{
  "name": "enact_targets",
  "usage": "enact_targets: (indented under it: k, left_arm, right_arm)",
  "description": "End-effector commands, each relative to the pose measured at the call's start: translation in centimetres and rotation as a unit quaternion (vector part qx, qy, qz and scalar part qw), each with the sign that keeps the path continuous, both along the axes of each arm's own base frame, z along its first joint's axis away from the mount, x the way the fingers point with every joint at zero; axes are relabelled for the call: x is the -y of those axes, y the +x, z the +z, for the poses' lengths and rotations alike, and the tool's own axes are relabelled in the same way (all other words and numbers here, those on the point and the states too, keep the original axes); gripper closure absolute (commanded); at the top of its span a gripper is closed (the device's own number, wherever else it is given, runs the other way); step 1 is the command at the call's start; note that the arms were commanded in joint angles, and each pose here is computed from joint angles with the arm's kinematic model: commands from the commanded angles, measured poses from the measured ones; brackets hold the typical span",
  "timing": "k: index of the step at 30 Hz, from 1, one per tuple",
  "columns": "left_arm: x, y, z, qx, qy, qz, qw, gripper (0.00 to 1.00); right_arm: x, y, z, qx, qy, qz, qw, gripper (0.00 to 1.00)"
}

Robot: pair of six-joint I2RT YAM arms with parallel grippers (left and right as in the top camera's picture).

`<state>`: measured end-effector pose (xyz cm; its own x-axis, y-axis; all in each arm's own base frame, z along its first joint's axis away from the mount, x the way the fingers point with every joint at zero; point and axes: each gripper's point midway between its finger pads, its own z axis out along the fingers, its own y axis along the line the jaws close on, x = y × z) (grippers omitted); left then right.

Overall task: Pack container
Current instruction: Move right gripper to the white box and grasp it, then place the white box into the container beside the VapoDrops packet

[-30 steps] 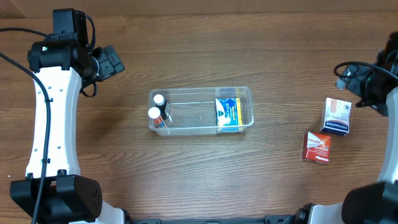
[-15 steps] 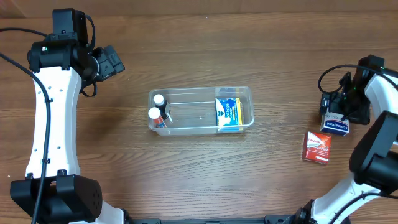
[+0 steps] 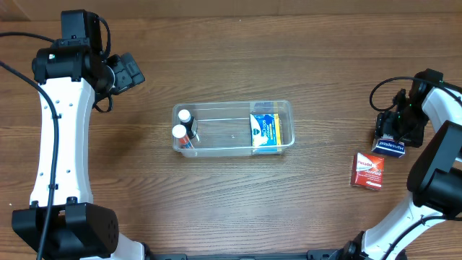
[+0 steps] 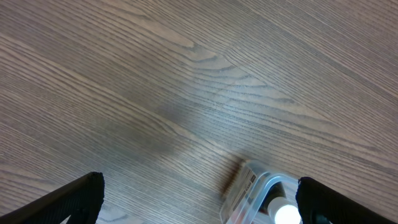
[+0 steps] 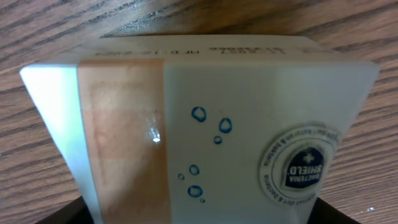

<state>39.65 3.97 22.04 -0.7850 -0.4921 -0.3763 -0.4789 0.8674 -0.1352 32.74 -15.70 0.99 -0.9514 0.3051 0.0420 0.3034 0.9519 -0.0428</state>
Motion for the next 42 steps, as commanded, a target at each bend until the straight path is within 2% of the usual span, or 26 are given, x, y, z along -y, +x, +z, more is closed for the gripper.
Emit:
enact_targets:
  k: [1, 3, 5, 9, 14, 16, 20, 23, 26, 33, 42]
  left_arm:
    - [-0.2, 0.3, 1.2, 0.017, 0.013, -0.007, 1.0, 0.0]
    - [-0.2, 0.3, 1.3, 0.017, 0.013, -0.007, 1.0, 0.0]
    - [-0.2, 0.3, 1.3, 0.017, 0.013, -0.007, 1.0, 0.0]
    - [-0.2, 0.3, 1.3, 0.017, 0.013, -0.007, 1.0, 0.0]
    - [-0.2, 0.4, 1.3, 0.019, 0.014, -0.006, 1.0, 0.0]
    - [-0.2, 0.4, 1.3, 0.02, 0.014, -0.006, 1.0, 0.0]
    - [-0.2, 0.4, 1.3, 0.02, 0.014, -0.006, 1.0, 0.0]
    - [-0.2, 0.4, 1.3, 0.02, 0.013, -0.007, 1.0, 0.0]
    - [-0.2, 0.4, 1.3, 0.02, 0.013, -0.007, 1.0, 0.0]
    - [-0.2, 0.4, 1.3, 0.02, 0.014, -0.007, 1.0, 0.0]
    - [-0.2, 0.4, 1.3, 0.02, 0.014, -0.007, 1.0, 0.0]
  right_arm:
    - [0.1, -0.2, -0.3, -0.005, -0.001, -0.001, 1.0, 0.31]
    - [0.0, 0.4, 0.2, 0.0, -0.003, -0.01, 1.0, 0.32]
    - [-0.9, 2.1, 2.9, 0.023, -0.004, -0.021, 1.0, 0.3]
    - [-5.0, 5.1, 11.7, 0.121, -0.015, 0.004, 0.993, 0.28]
    - [-17.3, 4.5, 21.7, 0.253, 0.052, 0.072, 0.963, 0.29]
    - [-21.4, 4.0, 22.6, 0.266, 0.072, 0.095, 0.957, 0.29]
    - [-30.3, 3.6, 22.5, 0.278, 0.115, 0.161, 0.94, 0.29]
    - [-34.6, 3.7, 22.5, 0.292, 0.138, 0.176, 0.93, 0.29]
    - [-38.7, 3.3, 19.8, 0.265, 0.152, 0.187, 0.934, 0.29]
    - [-42.5, 2.5, 11.4, 0.172, 0.133, 0.203, 0.955, 0.28]
    - [-42.9, 2.3, 6.3, 0.118, 0.116, 0.194, 0.967, 0.28]
